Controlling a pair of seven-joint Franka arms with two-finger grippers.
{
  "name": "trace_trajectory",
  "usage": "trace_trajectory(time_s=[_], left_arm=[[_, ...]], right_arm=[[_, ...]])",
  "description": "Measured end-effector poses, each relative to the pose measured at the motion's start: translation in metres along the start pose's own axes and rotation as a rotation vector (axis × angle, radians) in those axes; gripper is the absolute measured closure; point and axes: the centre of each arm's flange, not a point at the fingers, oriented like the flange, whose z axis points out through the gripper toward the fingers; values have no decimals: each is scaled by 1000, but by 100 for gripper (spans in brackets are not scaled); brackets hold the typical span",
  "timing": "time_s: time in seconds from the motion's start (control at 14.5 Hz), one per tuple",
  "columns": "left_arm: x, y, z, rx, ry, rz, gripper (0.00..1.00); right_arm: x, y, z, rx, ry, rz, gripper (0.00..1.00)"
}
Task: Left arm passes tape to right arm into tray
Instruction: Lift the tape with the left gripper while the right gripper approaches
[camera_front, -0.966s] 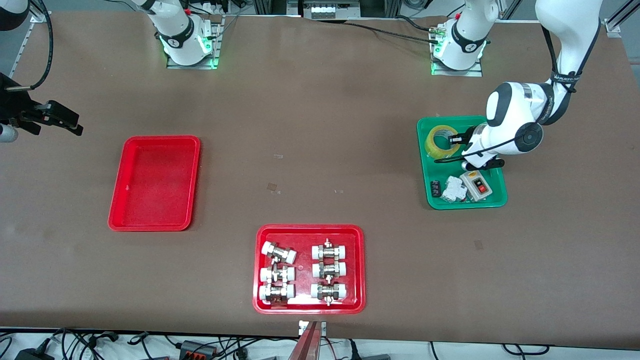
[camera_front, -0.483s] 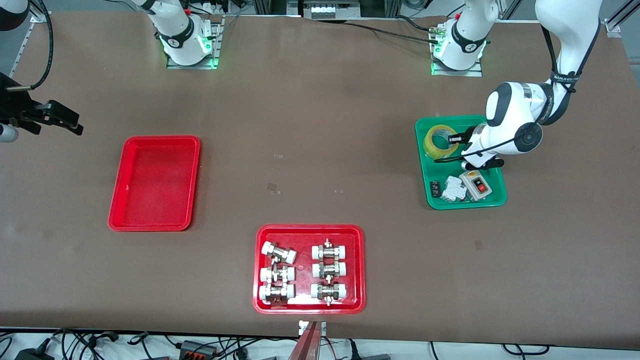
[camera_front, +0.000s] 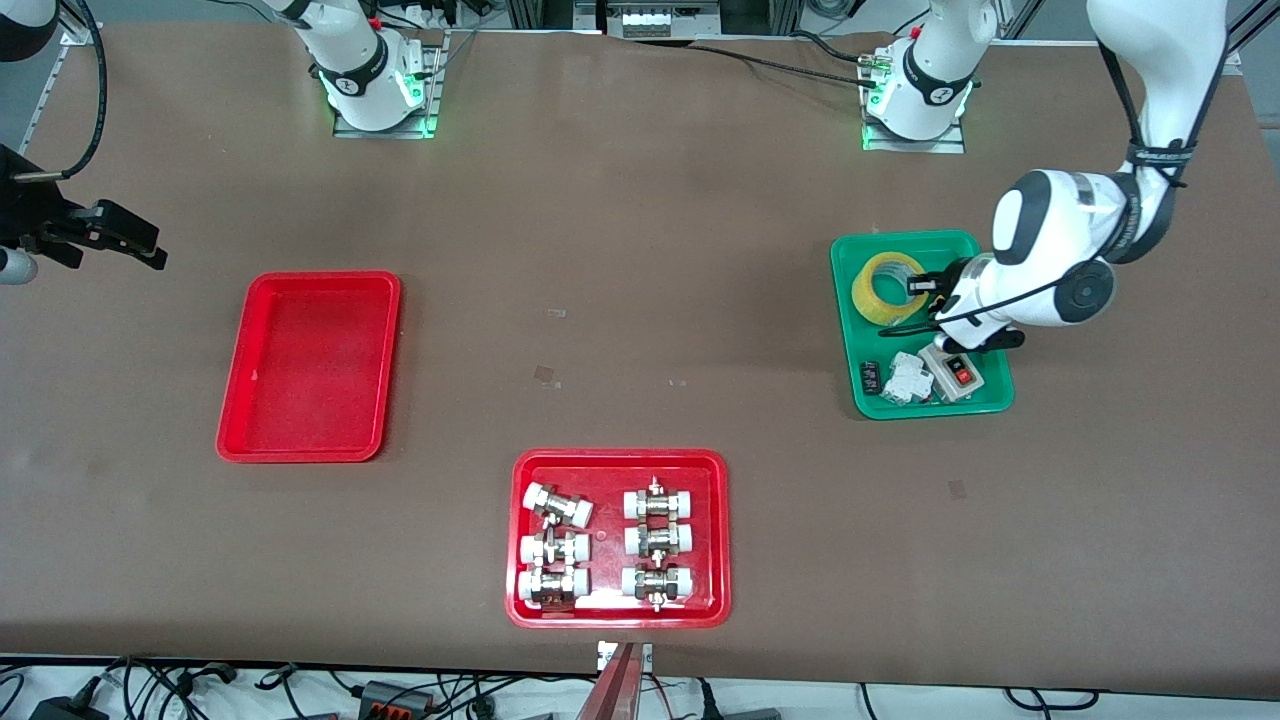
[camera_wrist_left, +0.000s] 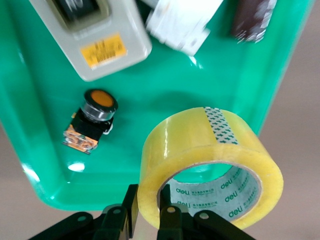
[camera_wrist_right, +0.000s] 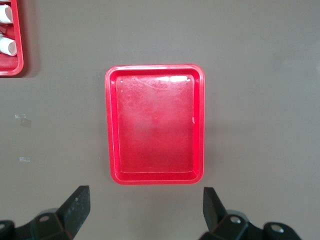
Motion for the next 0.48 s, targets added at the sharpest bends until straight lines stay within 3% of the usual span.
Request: trace_trajectory(time_s=[0.14,0.48], left_arm=[[-2,22,-43,-10,7,33,79],[-51,126,-158,-157,-9,138,79]], right_arm=[[0,0,0,0,-3,0,0],[0,0,0,0,-4,0,0]])
